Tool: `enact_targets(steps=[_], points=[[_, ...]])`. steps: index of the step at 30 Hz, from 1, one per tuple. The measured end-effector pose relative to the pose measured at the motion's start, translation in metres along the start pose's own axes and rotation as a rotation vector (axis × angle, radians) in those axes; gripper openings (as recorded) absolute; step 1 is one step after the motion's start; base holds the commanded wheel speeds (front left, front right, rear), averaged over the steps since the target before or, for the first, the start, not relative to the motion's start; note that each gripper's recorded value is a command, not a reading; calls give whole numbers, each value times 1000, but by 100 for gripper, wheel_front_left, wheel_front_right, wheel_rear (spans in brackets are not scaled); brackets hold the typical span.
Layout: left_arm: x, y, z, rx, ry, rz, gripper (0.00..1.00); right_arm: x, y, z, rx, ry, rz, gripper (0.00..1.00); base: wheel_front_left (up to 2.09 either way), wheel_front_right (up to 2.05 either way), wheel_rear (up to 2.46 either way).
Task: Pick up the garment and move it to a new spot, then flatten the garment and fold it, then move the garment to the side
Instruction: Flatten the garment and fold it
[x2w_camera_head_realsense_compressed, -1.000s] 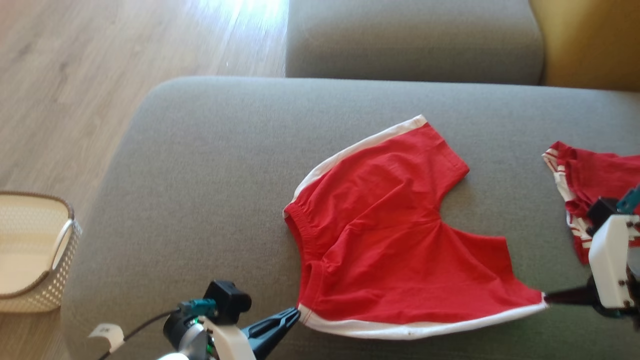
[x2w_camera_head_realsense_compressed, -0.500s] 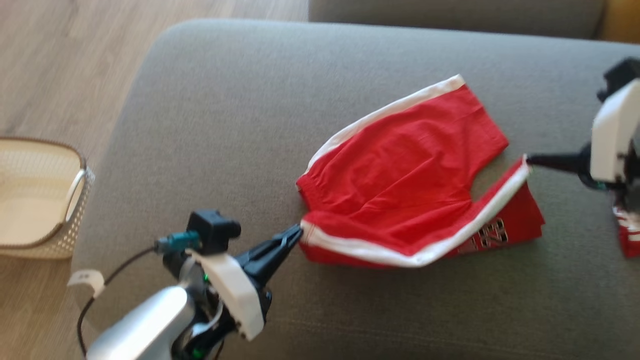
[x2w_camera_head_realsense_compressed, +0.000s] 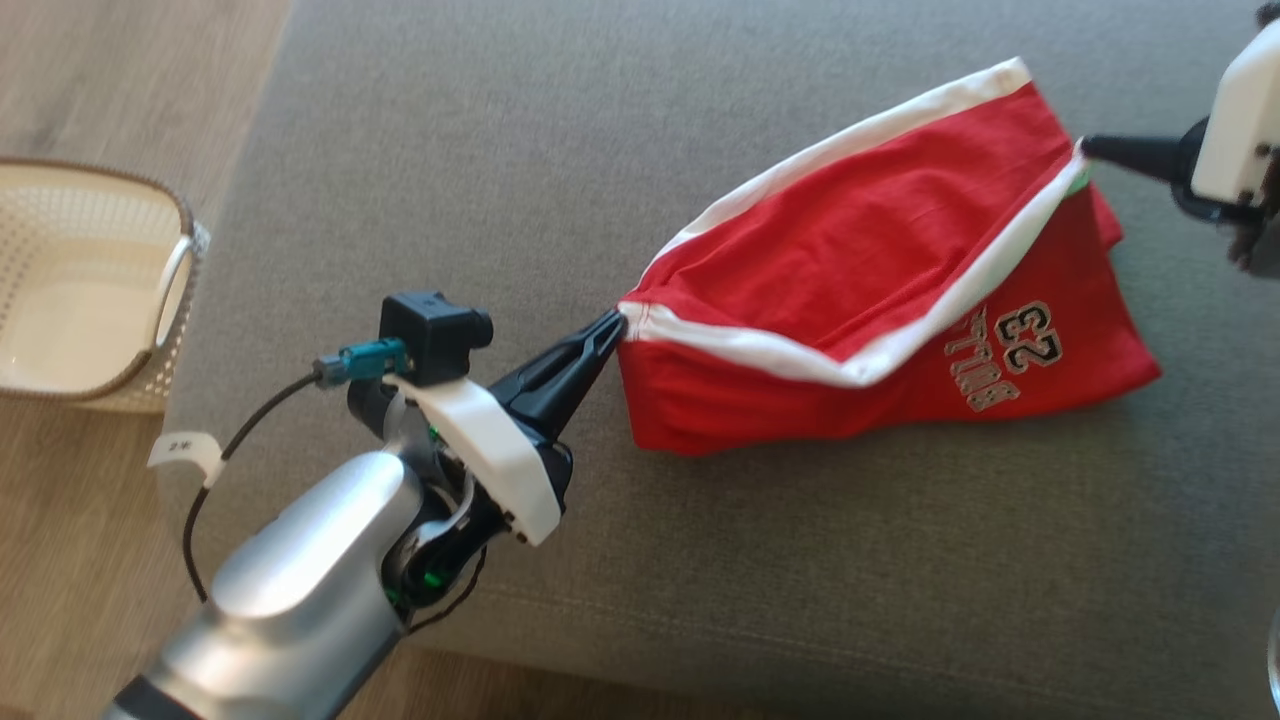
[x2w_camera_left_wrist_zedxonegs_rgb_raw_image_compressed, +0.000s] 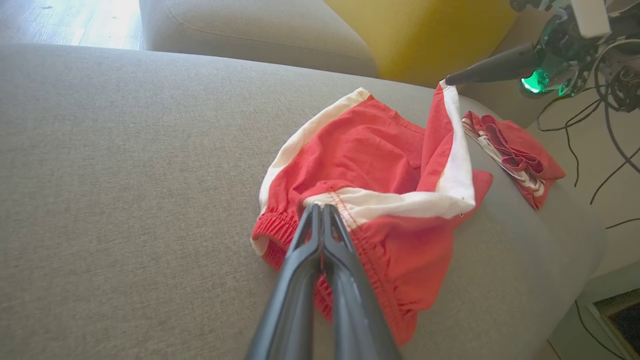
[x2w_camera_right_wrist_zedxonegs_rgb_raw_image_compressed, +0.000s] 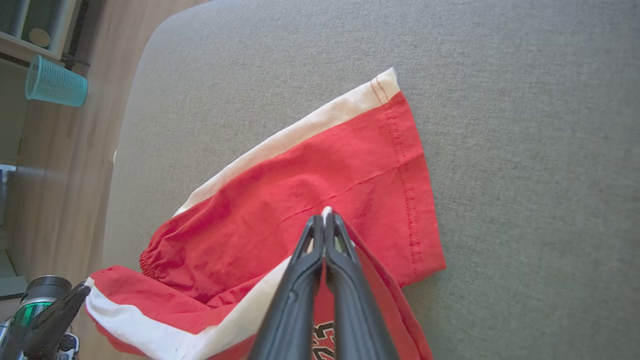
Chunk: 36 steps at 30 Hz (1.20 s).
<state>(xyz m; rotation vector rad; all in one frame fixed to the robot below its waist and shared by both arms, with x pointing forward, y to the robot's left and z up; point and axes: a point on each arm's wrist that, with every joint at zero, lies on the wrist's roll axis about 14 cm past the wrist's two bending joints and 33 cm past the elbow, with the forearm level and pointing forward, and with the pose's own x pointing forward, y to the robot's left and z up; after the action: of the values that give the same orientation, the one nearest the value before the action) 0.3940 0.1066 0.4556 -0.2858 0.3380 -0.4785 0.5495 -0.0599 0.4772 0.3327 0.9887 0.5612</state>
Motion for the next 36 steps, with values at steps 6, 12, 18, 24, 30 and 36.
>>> enact_targets(steps=[6, 12, 18, 24, 30, 36], points=[[10, 15, -10, -21, 17, 38, 0, 24, -13, 14, 26, -50, -24, 0, 0, 0, 0], [15, 22, -18, -30, 31, 52, 0, 41, -29, 22, 33, -100, -65, 0, 0, 0, 0], [20, 25, -19, -35, 25, 57, 0, 49, -35, 42, 21, -176, -81, 0, 0, 0, 0], [24, 31, -23, -46, 27, 69, 0, 63, -36, 49, -17, -202, -86, 0, 0, 0, 0], [29, 35, -23, -59, 16, 81, 0, 77, -32, 53, -51, -219, -72, 0, 0, 0, 0], [36, 39, -27, -59, 26, 91, 0, 89, -36, 59, -64, -241, -69, 0, 0, 0, 0]])
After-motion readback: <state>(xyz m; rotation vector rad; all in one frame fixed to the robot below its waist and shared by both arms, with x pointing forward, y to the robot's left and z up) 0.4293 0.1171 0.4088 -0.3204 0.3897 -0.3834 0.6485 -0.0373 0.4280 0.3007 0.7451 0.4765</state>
